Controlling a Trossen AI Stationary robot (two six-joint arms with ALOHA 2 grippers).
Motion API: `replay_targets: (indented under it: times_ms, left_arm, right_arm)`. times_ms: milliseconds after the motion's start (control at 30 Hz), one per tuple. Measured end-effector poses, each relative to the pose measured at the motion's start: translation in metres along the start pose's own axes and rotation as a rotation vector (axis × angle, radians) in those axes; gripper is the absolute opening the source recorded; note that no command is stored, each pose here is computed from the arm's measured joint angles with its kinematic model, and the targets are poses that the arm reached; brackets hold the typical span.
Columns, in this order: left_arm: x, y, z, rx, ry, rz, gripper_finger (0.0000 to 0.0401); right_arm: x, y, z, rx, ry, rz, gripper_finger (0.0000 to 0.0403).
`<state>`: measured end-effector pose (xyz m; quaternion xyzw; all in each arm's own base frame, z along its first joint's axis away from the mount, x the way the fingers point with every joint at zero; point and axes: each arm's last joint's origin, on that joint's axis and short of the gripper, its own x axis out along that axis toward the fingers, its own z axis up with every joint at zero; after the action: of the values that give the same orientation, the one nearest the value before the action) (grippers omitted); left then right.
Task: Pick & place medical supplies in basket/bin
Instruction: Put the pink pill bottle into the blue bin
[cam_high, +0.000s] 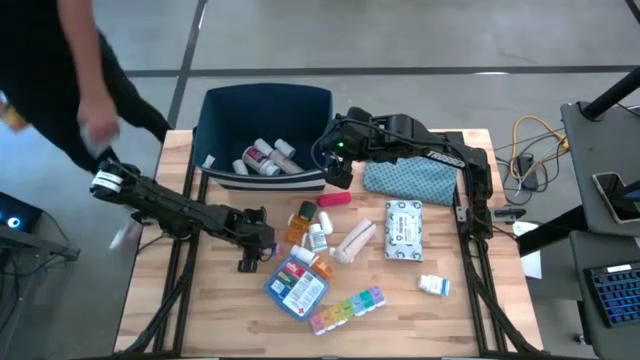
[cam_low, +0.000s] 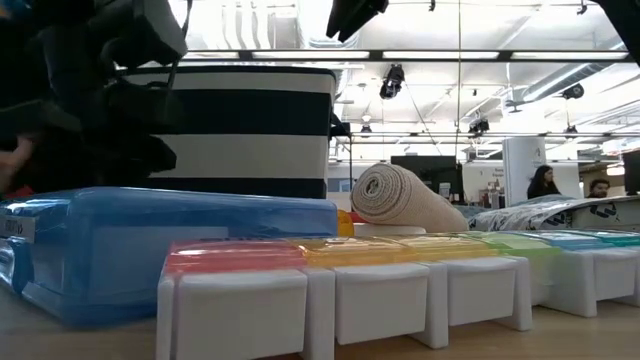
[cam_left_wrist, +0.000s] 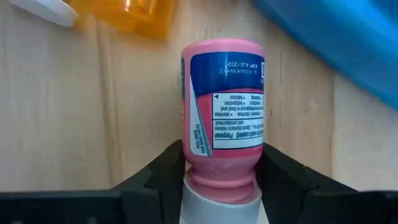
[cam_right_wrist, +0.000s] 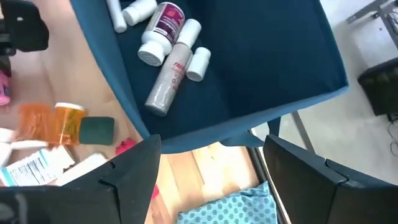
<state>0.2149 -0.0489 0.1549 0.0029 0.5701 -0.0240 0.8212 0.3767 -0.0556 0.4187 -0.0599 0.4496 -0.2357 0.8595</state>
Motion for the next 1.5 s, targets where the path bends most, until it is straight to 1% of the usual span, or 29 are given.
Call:
replay_targets:
  times_ms: [133,233,400,467,567,667,767,833,900,1067,1133,1200,1300,1433,1500]
  left_arm:
    - [-0.011,-0.001,0.009,-0.057,-0.001,0.002,0.0146]
    - [-0.025,-0.002,0.020,-0.103,0.005,0.027,0.0153]
    - [-0.064,-0.004,0.050,-0.185,-0.062,0.060,0.0154]
    - [-0.086,-0.005,0.066,-0.213,-0.122,0.077,0.0152]
    - [-0.123,-0.005,0.089,-0.261,-0.250,0.129,0.0152]
    - [-0.162,-0.004,0.108,-0.305,-0.410,0.202,0.0152]
    - [-0.197,0.003,0.118,-0.353,-0.529,0.306,0.0152]
    - [-0.212,0.012,0.120,-0.372,-0.550,0.371,0.0152]
    - [-0.223,0.025,0.119,-0.407,-0.538,0.432,0.0152]
    - [-0.233,0.076,0.113,-0.498,-0.482,0.572,0.0152]
    - [-0.233,0.100,0.108,-0.517,-0.442,0.581,0.0152]
    - [-0.231,0.122,0.102,-0.540,-0.405,0.568,0.0152]
    - [-0.228,0.150,0.090,-0.563,-0.356,0.582,0.0161]
    - [-0.224,0.172,0.080,-0.537,-0.321,0.630,0.0197]
    - [-0.221,0.179,0.077,-0.502,-0.308,0.632,0.0220]
  right_arm:
    - [0.000,0.000,0.000,-0.046,-0.001,0.001,0.0272]
    - [-0.002,-0.001,0.000,-0.080,-0.010,0.001,0.0272]
    - [-0.019,-0.007,-0.001,-0.118,-0.052,0.057,0.0272]
    - [-0.028,-0.010,-0.003,-0.128,-0.072,0.075,0.0272]
    - [-0.043,-0.014,-0.006,-0.142,-0.103,0.079,0.0272]
    - [-0.061,-0.021,-0.010,-0.139,-0.140,0.090,0.0272]
    - [-0.077,-0.027,-0.015,-0.133,-0.174,0.118,0.0272]
    - [-0.085,-0.031,-0.018,-0.129,-0.185,0.117,0.0272]
    - [-0.091,-0.034,-0.022,-0.127,-0.188,0.117,0.0272]
    - [-0.096,-0.036,-0.025,-0.115,-0.194,0.116,0.0272]
    - [-0.094,-0.035,-0.026,-0.107,-0.184,0.117,0.0272]
    - [-0.088,-0.033,-0.027,-0.107,-0.161,0.119,0.0272]
    - [-0.075,-0.027,-0.032,-0.126,-0.087,0.124,0.0272]
    - [-0.050,-0.017,-0.043,-0.136,0.041,0.131,0.0272]
    - [-0.038,-0.011,-0.050,-0.138,0.093,0.133,0.0272]
